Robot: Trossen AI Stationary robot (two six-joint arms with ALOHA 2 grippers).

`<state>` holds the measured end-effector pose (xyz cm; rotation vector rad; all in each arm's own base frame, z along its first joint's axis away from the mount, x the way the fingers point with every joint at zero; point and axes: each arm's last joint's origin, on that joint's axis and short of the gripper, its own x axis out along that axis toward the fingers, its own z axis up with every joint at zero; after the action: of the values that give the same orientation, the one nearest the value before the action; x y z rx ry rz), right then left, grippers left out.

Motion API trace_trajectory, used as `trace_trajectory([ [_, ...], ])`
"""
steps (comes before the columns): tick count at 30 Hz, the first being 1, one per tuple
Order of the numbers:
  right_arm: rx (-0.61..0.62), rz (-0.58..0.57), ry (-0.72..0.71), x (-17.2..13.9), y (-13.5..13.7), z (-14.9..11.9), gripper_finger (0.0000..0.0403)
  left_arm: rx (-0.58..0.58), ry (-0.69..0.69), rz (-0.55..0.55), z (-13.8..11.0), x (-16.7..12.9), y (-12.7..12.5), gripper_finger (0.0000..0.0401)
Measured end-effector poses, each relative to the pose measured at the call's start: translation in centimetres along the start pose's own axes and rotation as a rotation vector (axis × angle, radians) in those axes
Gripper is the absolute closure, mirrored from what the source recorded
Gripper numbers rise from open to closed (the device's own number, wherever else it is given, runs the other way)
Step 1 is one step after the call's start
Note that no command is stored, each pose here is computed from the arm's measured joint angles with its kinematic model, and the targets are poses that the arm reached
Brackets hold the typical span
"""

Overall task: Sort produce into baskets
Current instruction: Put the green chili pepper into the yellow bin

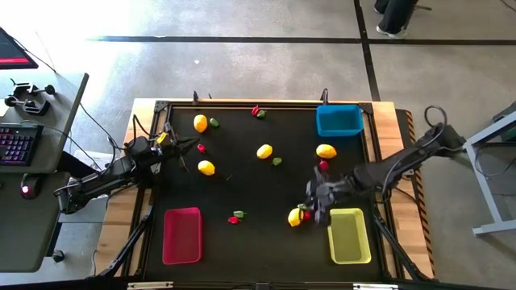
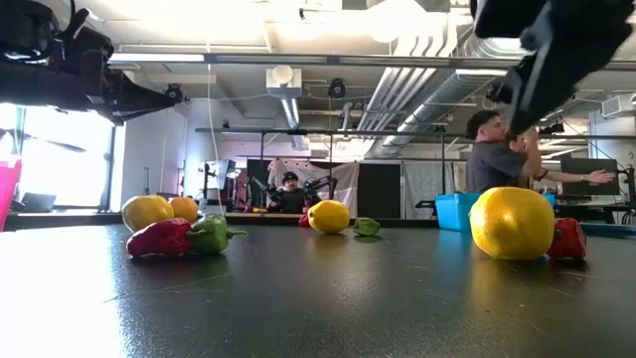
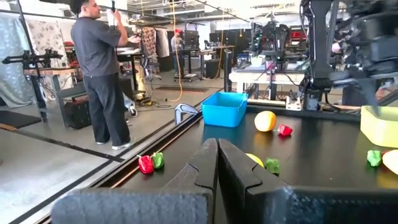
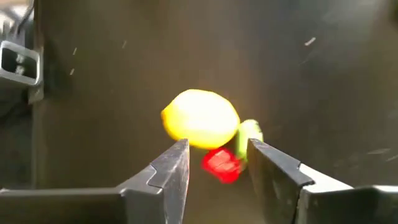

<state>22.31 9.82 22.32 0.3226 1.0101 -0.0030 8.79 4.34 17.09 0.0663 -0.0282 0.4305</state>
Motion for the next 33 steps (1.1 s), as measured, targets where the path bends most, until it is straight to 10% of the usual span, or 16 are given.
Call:
trace_trajectory([
  [18,0.01,-0.22,0.198,4.8,0.3,-0.1,0.0244,0.0,0.0,0.0,0.0,0.0,0.0,0.0401],
  [33,-0.02,-0.174,0.262,6.9,-1.7,1.1,0.0245,-0.001,0.018,-0.001,-0.2,0.0,0.0,0.0401],
])
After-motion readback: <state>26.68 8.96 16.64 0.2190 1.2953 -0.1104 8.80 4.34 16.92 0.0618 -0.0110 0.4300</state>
